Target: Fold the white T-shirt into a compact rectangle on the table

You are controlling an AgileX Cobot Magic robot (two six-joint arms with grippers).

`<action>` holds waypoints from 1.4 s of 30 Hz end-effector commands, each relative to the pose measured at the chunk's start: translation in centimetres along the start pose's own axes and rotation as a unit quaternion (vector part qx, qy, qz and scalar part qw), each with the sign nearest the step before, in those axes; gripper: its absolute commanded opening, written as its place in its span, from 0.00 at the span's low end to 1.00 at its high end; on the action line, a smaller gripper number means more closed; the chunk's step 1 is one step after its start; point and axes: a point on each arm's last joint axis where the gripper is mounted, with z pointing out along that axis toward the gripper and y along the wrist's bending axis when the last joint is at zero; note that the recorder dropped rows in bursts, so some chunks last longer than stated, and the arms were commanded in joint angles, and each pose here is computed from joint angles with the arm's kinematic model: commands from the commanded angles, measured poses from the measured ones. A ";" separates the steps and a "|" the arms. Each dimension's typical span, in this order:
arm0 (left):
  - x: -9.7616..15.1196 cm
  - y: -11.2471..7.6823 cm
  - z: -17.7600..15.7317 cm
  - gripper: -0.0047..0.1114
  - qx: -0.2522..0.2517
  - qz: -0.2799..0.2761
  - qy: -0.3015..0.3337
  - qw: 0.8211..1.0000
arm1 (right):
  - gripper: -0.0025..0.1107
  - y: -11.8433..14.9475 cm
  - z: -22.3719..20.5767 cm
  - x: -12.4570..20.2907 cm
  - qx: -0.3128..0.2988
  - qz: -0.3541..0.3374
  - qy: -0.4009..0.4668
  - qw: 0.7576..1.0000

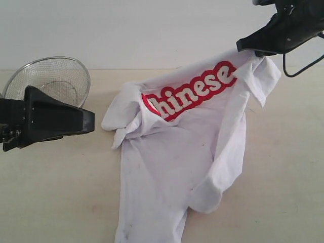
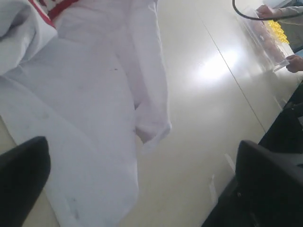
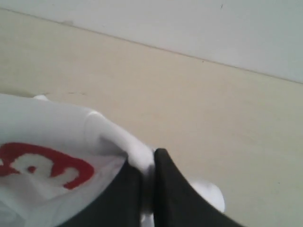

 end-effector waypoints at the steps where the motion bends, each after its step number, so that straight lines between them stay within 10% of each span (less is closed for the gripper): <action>1: 0.0 0.1 0.0 0.94 -0.003 -0.002 -0.005 1.000 | 0.12 0.0 1.1 -0.5 -0.009 -0.001 0.025 1.000; 6: 0.0 0.0 0.0 0.71 0.003 -0.002 -0.001 1.000 | 0.65 0.1 2.6 0.5 -0.009 0.017 0.050 0.999; 11: 0.1 0.1 0.0 0.46 0.002 0.011 0.000 1.000 | 0.46 -0.4 2.1 0.4 0.003 0.043 0.099 0.994; 21: 0.4 0.7 0.6 0.09 0.001 0.020 0.026 0.999 | 0.44 2.3 -2.7 1.8 -0.141 0.057 0.253 0.956; 35: 1.3 2.4 3.4 0.09 0.082 -0.031 0.092 0.992 | 0.32 6.7 -15.0 7.0 -0.275 0.130 0.200 0.931; 42: 4.8 2.2 4.2 0.47 0.092 -0.074 0.123 0.985 | 0.47 8.8 -15.2 12.3 -0.266 0.132 0.207 0.932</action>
